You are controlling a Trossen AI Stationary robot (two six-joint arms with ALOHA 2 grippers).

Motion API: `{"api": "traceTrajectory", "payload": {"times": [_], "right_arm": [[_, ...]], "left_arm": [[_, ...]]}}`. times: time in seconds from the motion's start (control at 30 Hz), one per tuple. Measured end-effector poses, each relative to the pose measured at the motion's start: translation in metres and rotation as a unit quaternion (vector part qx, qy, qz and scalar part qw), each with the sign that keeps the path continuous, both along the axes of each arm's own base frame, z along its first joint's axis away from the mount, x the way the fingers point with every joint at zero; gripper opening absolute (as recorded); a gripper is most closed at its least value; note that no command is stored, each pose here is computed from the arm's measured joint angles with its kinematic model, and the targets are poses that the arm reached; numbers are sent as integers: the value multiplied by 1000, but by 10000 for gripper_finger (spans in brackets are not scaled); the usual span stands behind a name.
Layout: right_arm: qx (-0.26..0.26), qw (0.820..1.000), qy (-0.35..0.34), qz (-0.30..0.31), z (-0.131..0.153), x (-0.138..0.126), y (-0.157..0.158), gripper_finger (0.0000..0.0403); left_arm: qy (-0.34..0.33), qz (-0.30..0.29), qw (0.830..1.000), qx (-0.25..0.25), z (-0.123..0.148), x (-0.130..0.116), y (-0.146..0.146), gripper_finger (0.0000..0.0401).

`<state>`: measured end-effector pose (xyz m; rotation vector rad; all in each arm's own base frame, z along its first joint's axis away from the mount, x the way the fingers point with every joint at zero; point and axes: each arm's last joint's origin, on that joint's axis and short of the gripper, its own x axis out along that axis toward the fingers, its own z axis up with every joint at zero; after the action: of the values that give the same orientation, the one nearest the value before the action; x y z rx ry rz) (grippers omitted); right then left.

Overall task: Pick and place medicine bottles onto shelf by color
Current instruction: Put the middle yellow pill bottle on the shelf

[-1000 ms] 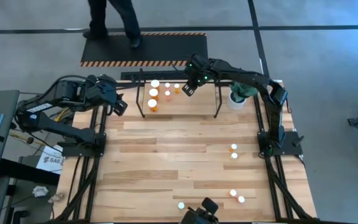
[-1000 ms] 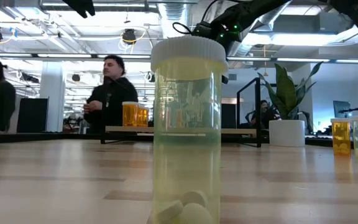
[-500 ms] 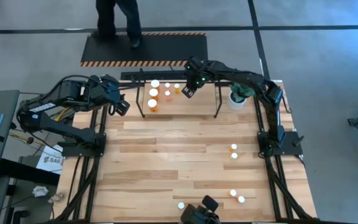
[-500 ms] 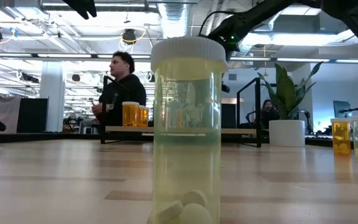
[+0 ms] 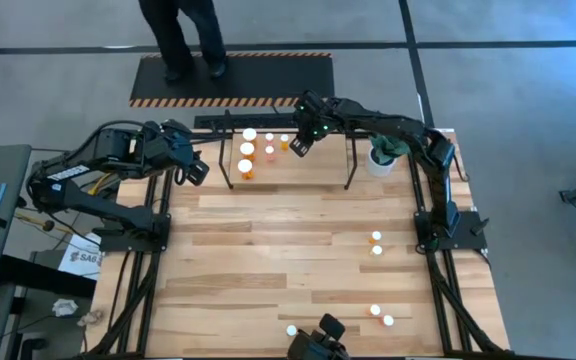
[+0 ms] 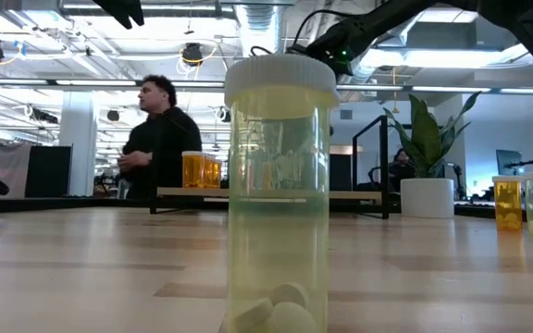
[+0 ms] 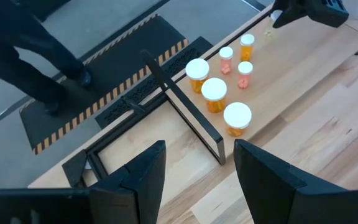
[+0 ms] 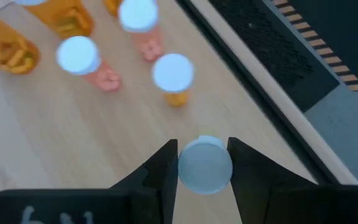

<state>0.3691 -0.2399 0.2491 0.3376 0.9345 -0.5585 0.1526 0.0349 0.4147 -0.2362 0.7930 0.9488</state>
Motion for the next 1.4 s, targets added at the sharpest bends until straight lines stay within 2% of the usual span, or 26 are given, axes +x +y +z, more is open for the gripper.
{"api": "traceTrajectory", "payload": {"times": [0.67, 0.83, 1.1, 1.4], "right_arm": [[16, 1000, 23, -1, -3, -5, 0, 145], [38, 998, 49, 0, -20, -4, -2, 143], [28, 999, 34, 11, -22, 5, 2, 147], [24, 999, 31, 6, -22, 3, -4, 143]], "left_arm": [[0, 0, 1000, 0, 0, 0, 0, 178], [-3, 3, 1000, -1, 0, 0, 0, 178], [-4, 1, 1000, -5, 0, 0, 0, 178], [-4, 1, 1000, -6, 0, 0, 0, 178]]}}
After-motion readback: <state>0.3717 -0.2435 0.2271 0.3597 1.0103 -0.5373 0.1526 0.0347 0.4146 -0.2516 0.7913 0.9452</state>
